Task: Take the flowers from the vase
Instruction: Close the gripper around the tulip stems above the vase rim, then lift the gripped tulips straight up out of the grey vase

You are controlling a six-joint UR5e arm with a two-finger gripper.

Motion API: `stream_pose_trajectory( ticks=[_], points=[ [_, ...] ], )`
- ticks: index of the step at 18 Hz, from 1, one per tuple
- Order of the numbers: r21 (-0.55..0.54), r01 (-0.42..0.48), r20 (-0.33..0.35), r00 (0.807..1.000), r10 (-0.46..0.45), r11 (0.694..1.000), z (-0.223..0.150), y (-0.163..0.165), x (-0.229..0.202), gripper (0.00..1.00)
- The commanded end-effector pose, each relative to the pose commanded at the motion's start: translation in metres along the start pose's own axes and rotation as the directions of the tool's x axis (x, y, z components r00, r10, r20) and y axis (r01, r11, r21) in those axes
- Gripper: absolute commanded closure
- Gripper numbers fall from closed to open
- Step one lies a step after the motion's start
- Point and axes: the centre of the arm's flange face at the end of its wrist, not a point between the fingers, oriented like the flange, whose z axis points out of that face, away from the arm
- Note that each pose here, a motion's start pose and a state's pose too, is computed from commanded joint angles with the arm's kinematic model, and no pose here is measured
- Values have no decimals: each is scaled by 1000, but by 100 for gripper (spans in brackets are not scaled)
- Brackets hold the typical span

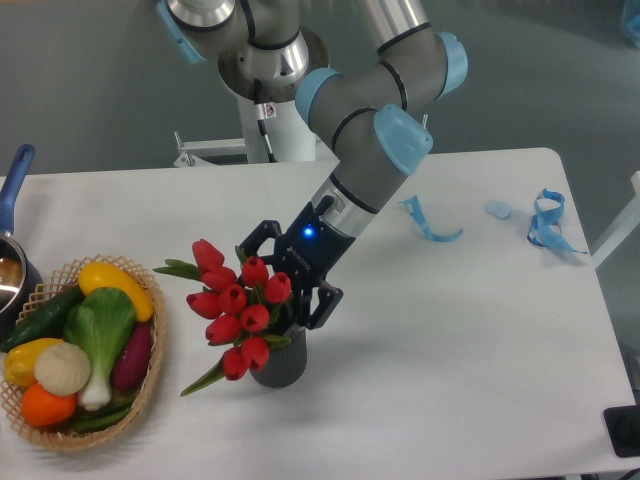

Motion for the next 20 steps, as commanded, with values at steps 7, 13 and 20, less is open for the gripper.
stream_pose_trajectory(
  ticks=[7, 13, 20],
  points=[
    [10, 13, 11, 1000, -14, 1000, -7, 1, -3, 64],
    [70, 70, 49, 996, -73, 995, -37, -20, -11, 64],
    [128, 106, 109, 987, -121, 986, -83, -68, -3, 63]
  ],
)
